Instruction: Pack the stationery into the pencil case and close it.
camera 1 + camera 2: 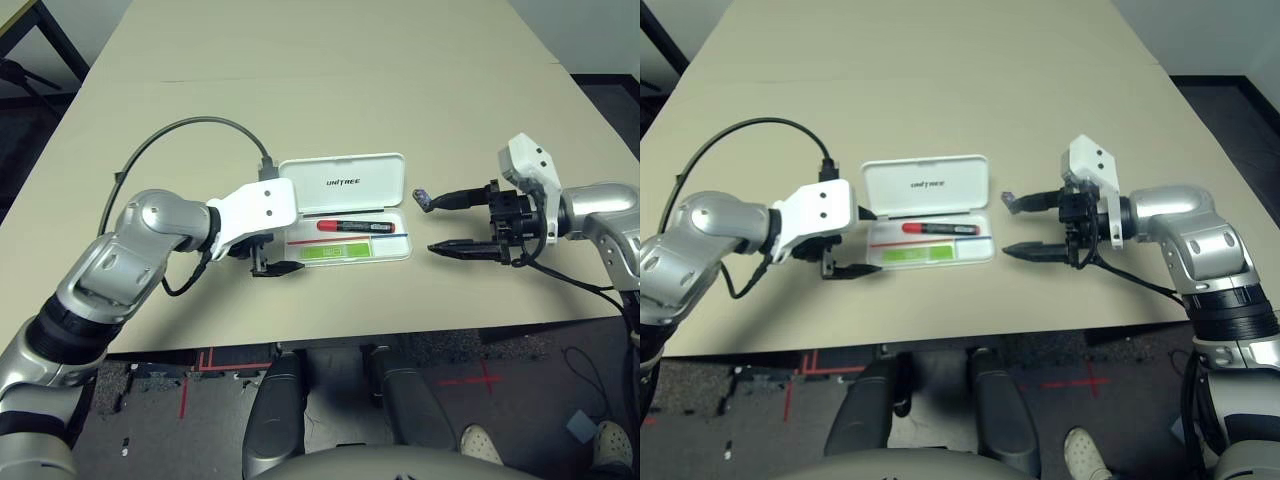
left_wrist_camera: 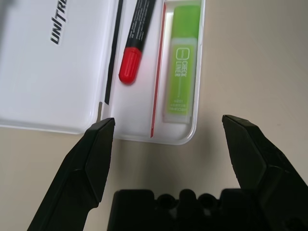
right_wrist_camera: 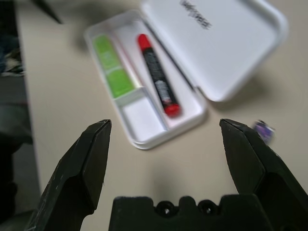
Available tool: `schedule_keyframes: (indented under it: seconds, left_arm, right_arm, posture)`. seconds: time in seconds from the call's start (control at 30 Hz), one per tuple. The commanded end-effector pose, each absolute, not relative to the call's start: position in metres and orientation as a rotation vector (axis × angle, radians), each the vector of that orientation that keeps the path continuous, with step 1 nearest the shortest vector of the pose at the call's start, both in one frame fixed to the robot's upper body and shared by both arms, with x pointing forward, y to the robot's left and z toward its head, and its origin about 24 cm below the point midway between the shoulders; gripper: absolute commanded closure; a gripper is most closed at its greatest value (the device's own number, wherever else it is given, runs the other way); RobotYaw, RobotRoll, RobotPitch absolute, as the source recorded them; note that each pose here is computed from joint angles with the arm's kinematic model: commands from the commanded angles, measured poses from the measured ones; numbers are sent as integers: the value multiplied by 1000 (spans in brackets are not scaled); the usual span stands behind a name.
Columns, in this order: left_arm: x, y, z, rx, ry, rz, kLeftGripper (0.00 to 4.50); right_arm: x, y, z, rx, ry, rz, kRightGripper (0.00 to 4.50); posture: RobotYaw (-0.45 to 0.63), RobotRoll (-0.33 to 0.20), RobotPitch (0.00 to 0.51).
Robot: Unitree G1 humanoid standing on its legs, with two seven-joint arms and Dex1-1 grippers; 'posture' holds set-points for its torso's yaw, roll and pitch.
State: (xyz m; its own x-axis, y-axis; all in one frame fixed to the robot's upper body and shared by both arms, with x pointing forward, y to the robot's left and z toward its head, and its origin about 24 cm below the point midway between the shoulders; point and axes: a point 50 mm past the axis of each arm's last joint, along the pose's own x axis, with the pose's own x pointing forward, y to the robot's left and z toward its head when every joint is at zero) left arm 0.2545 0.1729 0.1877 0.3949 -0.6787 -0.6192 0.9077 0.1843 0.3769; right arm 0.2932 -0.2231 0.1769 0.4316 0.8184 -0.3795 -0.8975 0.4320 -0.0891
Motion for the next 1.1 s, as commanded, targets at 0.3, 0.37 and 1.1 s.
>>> schedule_keyframes:
  seconds: [0.3, 0.37, 1.1]
  left_arm:
    - [245, 175, 188, 804, 320, -1167, 7]
    - [246, 175, 188, 804, 318, -1166, 7]
    - [243, 170, 188, 804, 312, -1154, 7]
  right_arm:
    - [320, -217, 158, -207, 348, 628, 0]
    - [322, -213, 155, -196, 373, 596, 0]
    - [347, -175, 123, -243, 509, 611, 0]
  posture:
    - [23, 0, 231]
    - [26, 0, 231]
    - [78, 0, 220]
